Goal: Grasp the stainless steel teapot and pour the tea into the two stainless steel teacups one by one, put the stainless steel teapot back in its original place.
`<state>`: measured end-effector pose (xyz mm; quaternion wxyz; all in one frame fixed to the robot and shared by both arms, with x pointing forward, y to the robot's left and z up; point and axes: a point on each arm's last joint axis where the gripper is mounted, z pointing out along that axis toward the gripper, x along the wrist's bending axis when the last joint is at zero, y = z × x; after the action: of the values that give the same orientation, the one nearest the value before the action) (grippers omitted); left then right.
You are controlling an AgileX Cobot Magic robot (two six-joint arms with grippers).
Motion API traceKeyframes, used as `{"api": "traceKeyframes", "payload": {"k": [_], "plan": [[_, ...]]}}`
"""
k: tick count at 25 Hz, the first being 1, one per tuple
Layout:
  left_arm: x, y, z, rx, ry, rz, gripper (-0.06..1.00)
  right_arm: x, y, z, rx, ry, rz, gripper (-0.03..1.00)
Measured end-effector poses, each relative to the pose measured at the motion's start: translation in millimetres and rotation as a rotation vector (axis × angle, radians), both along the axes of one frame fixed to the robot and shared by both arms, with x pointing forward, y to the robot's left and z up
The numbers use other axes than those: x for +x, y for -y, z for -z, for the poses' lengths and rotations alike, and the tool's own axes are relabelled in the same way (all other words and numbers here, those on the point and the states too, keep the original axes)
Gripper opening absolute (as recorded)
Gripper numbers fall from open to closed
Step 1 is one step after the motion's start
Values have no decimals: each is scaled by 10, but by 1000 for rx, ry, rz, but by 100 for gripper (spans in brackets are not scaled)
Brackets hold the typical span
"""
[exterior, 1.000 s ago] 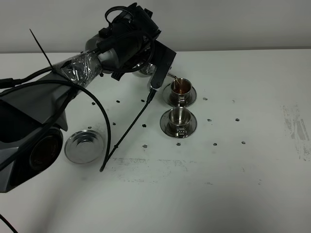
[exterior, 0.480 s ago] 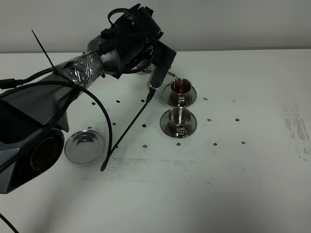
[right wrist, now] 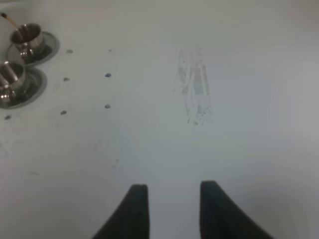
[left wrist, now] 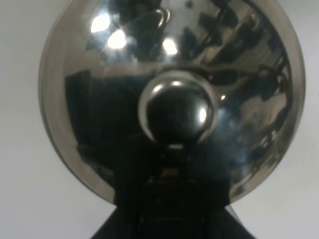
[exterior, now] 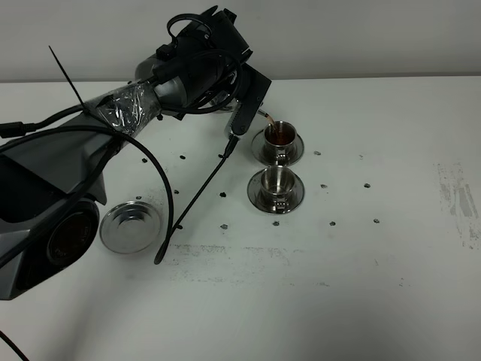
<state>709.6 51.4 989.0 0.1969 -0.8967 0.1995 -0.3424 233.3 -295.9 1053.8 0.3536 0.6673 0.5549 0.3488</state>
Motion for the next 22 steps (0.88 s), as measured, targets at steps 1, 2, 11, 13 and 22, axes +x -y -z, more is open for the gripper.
{"api": "traceKeyframes", "payload": {"k": [1,2,11,13,22], "plan": [[0,0,0,0,0,0,21,0,0,0,-1,0,0,28],[0,0,0,0,0,0,21,0,0,0,-1,0,0,28],[-10,19,-1,2,1,4,21,0,0,0,0,0,0,28],[-15,29,-1,2,1,7,21,0,0,0,0,0,0,28],[-33,64,-2,2,2,15,21,0,0,0,0,0,0,28]]}}
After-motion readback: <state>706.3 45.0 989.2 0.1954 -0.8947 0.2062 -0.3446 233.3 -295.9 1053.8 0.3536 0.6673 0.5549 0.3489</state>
